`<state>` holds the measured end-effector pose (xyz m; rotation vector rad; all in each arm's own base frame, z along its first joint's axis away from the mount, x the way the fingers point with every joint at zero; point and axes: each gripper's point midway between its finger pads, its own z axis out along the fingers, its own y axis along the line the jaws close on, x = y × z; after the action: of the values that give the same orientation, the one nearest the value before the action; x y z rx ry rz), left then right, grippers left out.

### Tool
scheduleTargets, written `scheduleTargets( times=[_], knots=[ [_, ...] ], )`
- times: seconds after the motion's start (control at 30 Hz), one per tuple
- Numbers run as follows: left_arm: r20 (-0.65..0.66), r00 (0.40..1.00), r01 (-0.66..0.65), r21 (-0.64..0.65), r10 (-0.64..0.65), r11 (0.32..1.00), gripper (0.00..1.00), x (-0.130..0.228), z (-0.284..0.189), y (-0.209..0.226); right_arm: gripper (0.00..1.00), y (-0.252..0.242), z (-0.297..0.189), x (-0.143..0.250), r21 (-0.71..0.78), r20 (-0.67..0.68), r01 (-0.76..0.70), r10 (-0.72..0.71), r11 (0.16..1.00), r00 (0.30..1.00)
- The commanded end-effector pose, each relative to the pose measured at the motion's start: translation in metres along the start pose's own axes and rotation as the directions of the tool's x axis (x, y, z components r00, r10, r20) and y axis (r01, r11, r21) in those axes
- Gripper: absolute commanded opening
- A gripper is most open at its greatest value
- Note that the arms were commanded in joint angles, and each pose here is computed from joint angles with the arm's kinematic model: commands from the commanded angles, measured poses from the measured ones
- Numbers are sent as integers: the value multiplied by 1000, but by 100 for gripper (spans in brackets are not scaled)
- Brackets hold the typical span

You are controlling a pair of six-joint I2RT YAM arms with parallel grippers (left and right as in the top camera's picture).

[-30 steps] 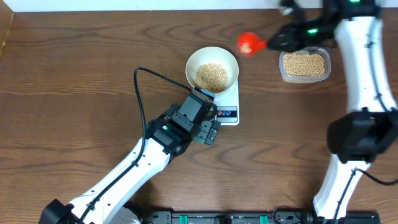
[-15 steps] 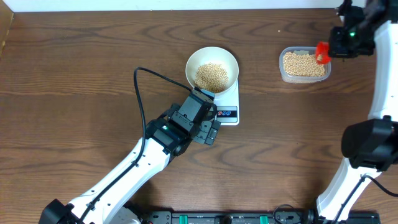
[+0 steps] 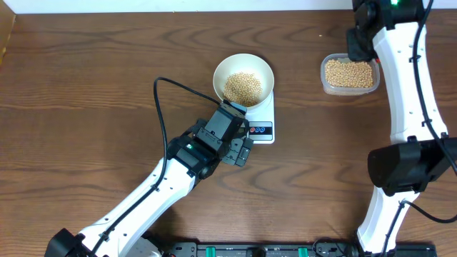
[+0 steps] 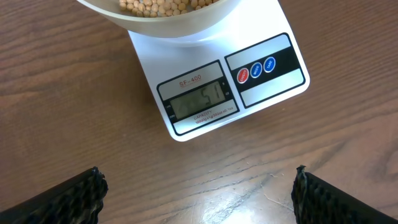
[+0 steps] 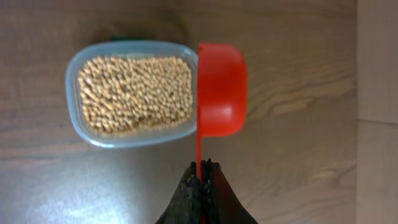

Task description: Scoop item into bowl and weigh 50g on scale

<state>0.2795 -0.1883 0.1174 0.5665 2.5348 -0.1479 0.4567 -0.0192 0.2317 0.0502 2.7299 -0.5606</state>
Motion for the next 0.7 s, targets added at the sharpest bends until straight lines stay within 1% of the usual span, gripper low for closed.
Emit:
scheduleTargets(
  times=[0.0, 0.03, 0.1, 0.23, 0.3, 0.33, 0.37, 0.4, 0.5, 0.67],
  knots=[
    [-3, 1000, -6, -5, 6, 1000, 97, 0, 0, 2, 1, 19, -6, -11, -113, 51, 41, -35, 993, 998],
    [-3, 1000, -6, -5, 6, 1000, 97, 0, 0, 2, 1, 32, -8, -13, -184, 66, 67, -55, 981, 996],
    [-3, 1000, -6, -5, 6, 1000, 97, 0, 0, 2, 1, 62, -17, -18, -348, 114, 132, -98, 928, 989],
    [-3, 1000, -6, -5, 6, 1000, 97, 0, 0, 2, 1, 107, -44, -26, -585, 227, 245, -134, 773, 965],
    [-3, 1000, -6, -5, 6, 1000, 97, 0, 0, 2, 1, 129, -67, -32, -692, 307, 311, -124, 651, 944],
    [-2, 1000, -6, -5, 6, 1000, 97, 0, 0, 2, 1, 140, -81, -34, -738, 352, 352, -116, 576, 929],
    [-3, 1000, -6, -5, 6, 1000, 97, 0, 0, 2, 1, 154, -102, -36, -787, 416, 410, -94, 461, 904],
    [-2, 1000, -6, -5, 6, 1000, 97, 0, 0, 2, 1, 164, -118, -37, -805, 459, 451, -79, 384, 885],
    [-3, 1000, -6, -5, 6, 1000, 97, 0, 0, 2, 1, 176, -123, -34, -787, 482, 483, -107, 384, 870],
    [-3, 1000, -6, -5, 6, 1000, 97, 0, 0, 2, 1, 199, -112, -18, -735, 460, 503, -209, 454, 863]
  ],
)
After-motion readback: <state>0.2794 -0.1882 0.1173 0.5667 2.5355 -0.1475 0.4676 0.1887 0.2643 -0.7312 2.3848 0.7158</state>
